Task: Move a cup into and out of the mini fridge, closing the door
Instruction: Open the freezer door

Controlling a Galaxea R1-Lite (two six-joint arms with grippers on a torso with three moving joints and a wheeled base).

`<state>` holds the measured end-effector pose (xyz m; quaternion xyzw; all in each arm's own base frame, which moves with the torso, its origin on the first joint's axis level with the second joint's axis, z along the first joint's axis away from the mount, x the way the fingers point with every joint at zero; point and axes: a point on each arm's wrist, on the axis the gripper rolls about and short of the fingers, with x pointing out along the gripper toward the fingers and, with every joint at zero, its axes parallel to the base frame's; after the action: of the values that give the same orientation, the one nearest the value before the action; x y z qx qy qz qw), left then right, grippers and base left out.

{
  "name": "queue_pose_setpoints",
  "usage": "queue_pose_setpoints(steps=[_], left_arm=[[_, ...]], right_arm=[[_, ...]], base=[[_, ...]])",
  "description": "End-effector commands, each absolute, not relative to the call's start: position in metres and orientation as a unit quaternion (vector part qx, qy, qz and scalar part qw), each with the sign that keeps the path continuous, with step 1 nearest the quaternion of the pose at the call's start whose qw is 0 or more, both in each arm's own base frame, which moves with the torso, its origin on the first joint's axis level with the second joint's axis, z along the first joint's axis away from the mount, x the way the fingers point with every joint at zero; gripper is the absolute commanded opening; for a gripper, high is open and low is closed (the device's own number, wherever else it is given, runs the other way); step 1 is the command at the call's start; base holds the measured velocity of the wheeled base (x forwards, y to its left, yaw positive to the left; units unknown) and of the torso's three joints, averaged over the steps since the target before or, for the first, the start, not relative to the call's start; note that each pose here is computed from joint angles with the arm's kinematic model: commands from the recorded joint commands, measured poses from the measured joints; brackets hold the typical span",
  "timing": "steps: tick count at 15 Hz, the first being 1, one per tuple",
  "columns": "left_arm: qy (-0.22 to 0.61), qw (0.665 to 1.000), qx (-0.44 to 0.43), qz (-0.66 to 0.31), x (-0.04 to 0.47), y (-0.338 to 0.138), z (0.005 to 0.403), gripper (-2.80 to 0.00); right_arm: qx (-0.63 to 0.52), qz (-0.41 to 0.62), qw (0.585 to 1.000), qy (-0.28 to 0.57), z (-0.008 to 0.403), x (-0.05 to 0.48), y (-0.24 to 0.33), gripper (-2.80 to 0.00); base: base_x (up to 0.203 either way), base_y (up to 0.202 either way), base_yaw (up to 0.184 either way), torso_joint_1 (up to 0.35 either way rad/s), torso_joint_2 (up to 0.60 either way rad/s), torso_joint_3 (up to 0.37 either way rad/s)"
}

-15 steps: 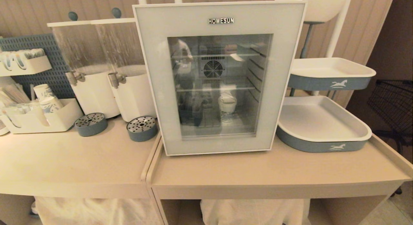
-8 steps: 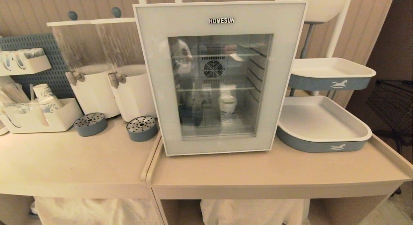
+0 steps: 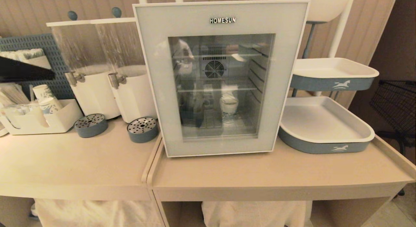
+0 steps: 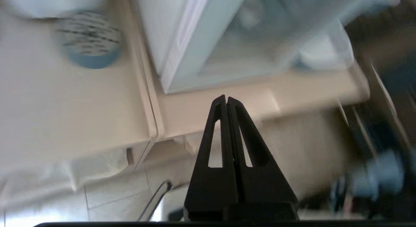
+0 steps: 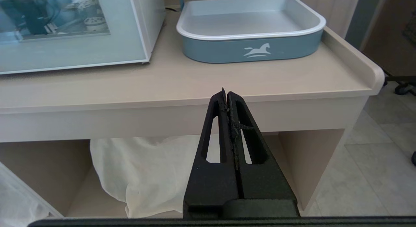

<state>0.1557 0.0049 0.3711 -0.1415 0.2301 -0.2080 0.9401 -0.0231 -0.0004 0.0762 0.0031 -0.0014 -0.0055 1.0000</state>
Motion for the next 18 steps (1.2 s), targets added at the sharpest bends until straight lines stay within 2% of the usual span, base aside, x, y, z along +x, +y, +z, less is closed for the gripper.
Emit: queue_pose_setpoints(steps=[1,2,3,4,8,11,14,16,18], left_arm=[[0.201,0.883,-0.114,-0.409,0.208,0.048,0.319,-2.8],[0.184,0.878,-0.094,-0.431,0.227,0.067,0.293,-2.8],[0.169,0.874,-0.082,-0.448,0.242,0.078,0.274,-2.57],[0.156,0.87,-0.082,-0.461,0.253,0.086,0.258,0.0],[0.125,0.858,-0.069,-0.494,0.272,0.084,0.249,0.0],[0.135,0.799,-0.068,-0.582,0.31,0.026,0.247,0.0],[0.129,0.776,-0.056,-0.615,0.34,0.003,0.24,0.0],[0.117,0.77,-0.037,-0.626,0.351,-0.009,0.236,0.0],[0.106,0.791,0.0,-0.603,0.357,-0.01,0.232,0.0]], right_arm=[[0.003,-0.005,1.0,-0.001,0.076,-0.023,0.0,-2.8],[0.003,-0.005,1.0,-0.002,0.076,-0.023,0.0,-2.8],[0.003,-0.005,1.0,-0.003,0.076,-0.023,0.0,-2.8],[0.003,-0.005,1.0,-0.002,0.076,-0.023,0.0,-2.8],[0.003,-0.005,1.0,-0.003,0.076,-0.023,0.0,-2.8],[0.003,-0.005,1.0,-0.004,0.077,-0.023,0.0,-2.8],[0.003,-0.003,1.0,-0.003,0.076,-0.023,0.0,-2.8],[0.003,-0.003,1.0,-0.003,0.076,-0.023,0.0,-2.8],[0.002,-0.003,1.0,-0.003,0.076,-0.023,0.0,-2.8]], base=[[0.0,0.0,0.0,0.0,0.0,0.0],[0.0,0.0,0.0,0.0,0.0,0.0],[0.0,0.0,0.0,0.0,0.0,0.0],[0.0,0.0,0.0,0.0,0.0,0.0],[0.0,0.0,0.0,0.0,0.0,0.0],[0.0,0.0,0.0,0.0,0.0,0.0],[0.0,0.0,0.0,0.0,0.0,0.0],[0.0,0.0,0.0,0.0,0.0,0.0],[0.0,0.0,0.0,0.0,0.0,0.0]])
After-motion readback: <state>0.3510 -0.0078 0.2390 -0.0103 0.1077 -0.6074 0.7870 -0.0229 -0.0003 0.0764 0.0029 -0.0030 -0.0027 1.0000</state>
